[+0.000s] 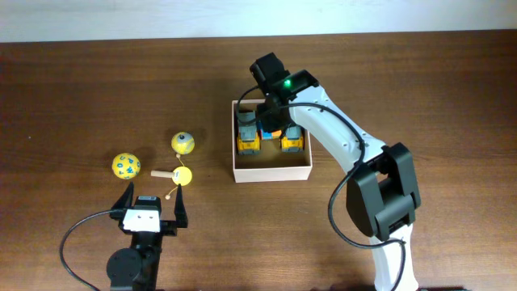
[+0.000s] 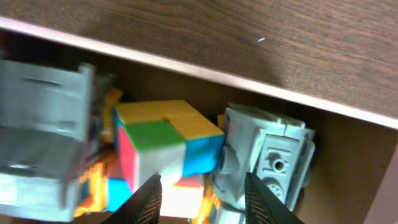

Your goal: Pack container

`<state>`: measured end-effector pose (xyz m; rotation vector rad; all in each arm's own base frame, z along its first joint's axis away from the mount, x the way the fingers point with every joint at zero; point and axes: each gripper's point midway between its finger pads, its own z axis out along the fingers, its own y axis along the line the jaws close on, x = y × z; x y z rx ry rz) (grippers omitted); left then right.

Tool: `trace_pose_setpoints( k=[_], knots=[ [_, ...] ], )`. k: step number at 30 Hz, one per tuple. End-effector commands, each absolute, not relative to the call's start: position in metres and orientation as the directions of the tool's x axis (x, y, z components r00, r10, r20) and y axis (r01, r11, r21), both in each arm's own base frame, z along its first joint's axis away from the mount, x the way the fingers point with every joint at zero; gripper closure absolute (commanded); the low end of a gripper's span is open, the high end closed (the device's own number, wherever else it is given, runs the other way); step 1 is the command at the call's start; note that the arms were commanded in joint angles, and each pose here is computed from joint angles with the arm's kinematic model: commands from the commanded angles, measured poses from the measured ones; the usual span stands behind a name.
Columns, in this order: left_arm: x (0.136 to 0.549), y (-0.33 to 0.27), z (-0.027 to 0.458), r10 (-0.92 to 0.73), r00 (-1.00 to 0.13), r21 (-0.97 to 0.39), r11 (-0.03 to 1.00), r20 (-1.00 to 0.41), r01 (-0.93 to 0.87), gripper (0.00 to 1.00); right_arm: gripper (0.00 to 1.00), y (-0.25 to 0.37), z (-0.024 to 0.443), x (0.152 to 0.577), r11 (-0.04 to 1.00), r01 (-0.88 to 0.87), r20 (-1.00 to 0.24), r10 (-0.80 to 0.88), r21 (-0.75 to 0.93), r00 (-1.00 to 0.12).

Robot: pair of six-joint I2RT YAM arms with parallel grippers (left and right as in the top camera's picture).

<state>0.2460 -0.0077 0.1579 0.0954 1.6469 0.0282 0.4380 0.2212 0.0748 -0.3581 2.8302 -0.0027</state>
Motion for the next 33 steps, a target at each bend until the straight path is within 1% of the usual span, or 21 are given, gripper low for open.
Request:
trace_pose_setpoints(
  k=[1, 6, 13, 33],
  knots=[
    [0.246, -0.008, 0.157, 0.084, -0.073, 0.081, 0.996, -0.994, 0.046, 0.01, 0.62, 0.234, 0.061, 0.437, 0.964, -0.264, -0.263, -0.256, -0.007, -0.930],
    [0.246, -0.008, 0.157, 0.084, -0.073, 0.081, 0.996, -0.994, 0.046, 0.01, 0.62, 0.240, 0.062, 0.442, 0.963, -0.268, -0.287, -0.253, 0.015, -0.924],
    [0.246, -0.008, 0.157, 0.084, -0.073, 0.081, 0.996, -0.994, 0.046, 0.01, 0.62, 0.241, 0.057, 0.443, 0.963, -0.270, -0.285, -0.255, 0.013, -0.924],
    [0.246, -0.008, 0.157, 0.084, -0.073, 0.081, 0.996, -0.994, 0.046, 0.01, 0.62, 0.241, 0.070, 0.444, 0.957, -0.290, -0.299, -0.273, 0.011, -0.914]
  ],
)
